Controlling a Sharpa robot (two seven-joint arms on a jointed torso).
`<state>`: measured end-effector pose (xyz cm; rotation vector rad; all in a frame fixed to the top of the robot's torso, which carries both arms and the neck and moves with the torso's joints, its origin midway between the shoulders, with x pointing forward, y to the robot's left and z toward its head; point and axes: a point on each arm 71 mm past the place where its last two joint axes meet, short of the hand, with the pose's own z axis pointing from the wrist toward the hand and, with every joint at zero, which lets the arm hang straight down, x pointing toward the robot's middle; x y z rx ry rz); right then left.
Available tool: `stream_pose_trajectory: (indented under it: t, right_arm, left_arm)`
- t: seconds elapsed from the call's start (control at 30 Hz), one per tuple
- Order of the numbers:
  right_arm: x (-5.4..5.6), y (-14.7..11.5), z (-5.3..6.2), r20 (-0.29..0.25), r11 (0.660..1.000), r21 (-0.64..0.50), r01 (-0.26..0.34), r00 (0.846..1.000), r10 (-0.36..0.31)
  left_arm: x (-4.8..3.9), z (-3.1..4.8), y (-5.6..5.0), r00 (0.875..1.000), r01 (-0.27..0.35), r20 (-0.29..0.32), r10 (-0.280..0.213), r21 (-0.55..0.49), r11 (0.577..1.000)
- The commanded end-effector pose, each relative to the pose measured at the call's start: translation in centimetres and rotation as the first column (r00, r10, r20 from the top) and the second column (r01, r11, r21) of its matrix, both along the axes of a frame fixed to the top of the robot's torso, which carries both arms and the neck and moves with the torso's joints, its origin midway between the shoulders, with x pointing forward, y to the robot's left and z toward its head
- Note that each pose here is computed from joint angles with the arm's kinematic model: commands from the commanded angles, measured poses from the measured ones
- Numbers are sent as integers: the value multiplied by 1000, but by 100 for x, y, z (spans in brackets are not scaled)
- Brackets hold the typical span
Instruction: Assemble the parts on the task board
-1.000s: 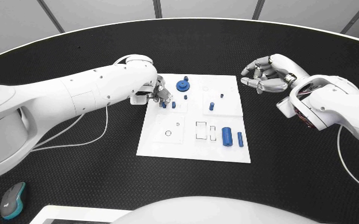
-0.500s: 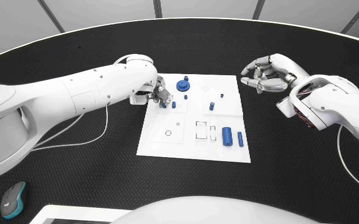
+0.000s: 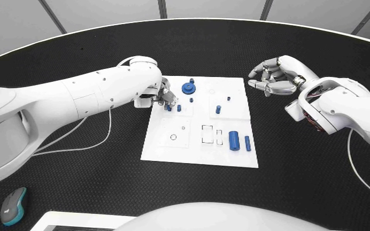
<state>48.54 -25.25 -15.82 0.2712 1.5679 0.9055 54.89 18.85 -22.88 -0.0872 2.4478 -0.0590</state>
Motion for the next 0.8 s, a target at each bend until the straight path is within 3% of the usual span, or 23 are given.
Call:
stream_pose_trajectory:
  t: [0.03, 0.8]
  right_arm:
    - [0, -1, 0, 0, 1000, 0, 0, 1000, 0]
    - [2, -5, 0, 0, 1000, 0, 2, 1000, -2]
  left_arm:
    - [2, 0, 6, 1000, -2, 0, 2, 1, 1000]
    - [11, 0, 38, 1000, -15, 3, 15, 3, 1000]
